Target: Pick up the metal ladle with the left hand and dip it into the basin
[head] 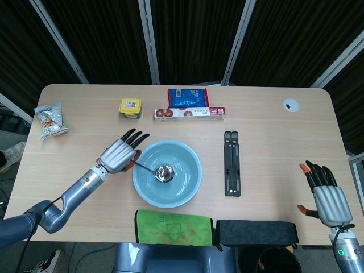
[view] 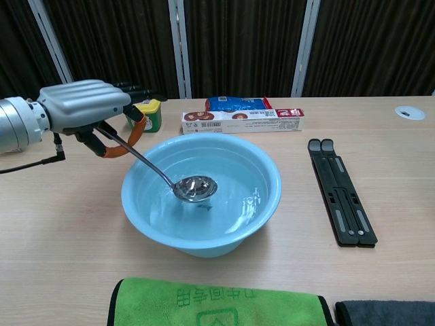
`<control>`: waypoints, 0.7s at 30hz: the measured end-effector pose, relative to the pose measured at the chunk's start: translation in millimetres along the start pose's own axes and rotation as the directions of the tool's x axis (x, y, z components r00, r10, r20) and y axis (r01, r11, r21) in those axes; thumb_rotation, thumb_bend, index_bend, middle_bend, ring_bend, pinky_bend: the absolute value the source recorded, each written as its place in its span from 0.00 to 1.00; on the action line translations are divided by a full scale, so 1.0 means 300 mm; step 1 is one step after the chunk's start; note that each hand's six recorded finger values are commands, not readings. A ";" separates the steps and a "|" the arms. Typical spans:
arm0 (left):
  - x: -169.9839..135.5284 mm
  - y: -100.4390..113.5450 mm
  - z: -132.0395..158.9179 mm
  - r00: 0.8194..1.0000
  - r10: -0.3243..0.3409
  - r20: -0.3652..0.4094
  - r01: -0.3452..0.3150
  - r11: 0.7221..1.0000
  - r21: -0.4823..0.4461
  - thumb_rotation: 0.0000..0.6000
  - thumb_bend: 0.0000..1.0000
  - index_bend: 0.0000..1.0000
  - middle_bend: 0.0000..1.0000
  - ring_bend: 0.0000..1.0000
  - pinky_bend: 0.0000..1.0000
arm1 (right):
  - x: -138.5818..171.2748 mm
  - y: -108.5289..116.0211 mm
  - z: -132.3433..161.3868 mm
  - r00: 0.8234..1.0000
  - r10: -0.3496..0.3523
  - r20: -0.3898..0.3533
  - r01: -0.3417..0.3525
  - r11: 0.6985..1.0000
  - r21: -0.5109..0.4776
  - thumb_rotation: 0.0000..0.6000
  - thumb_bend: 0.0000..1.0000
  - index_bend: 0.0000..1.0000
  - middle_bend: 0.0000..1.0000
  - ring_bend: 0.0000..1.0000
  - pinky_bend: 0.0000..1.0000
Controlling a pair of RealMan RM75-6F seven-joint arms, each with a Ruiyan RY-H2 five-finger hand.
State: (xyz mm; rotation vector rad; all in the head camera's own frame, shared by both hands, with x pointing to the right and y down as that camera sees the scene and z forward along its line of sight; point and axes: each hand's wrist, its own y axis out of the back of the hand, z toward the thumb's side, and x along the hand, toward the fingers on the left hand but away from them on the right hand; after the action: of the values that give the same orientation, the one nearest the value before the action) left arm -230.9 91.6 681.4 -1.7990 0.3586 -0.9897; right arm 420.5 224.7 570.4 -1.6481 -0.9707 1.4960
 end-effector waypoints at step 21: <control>-0.034 0.135 0.048 0.997 0.073 -0.005 -0.073 0.996 0.060 1.00 0.45 0.66 0.00 0.00 0.00 | 0.014 0.032 0.010 0.999 -0.020 -0.027 0.018 0.999 -0.050 1.00 0.00 0.00 0.00 0.00 0.00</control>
State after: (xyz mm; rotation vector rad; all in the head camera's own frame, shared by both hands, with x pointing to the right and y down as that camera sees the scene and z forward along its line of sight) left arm -218.7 89.0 639.2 -1.7174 0.3923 -0.9461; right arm 418.5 223.8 559.7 -1.6859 -1.0133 1.4432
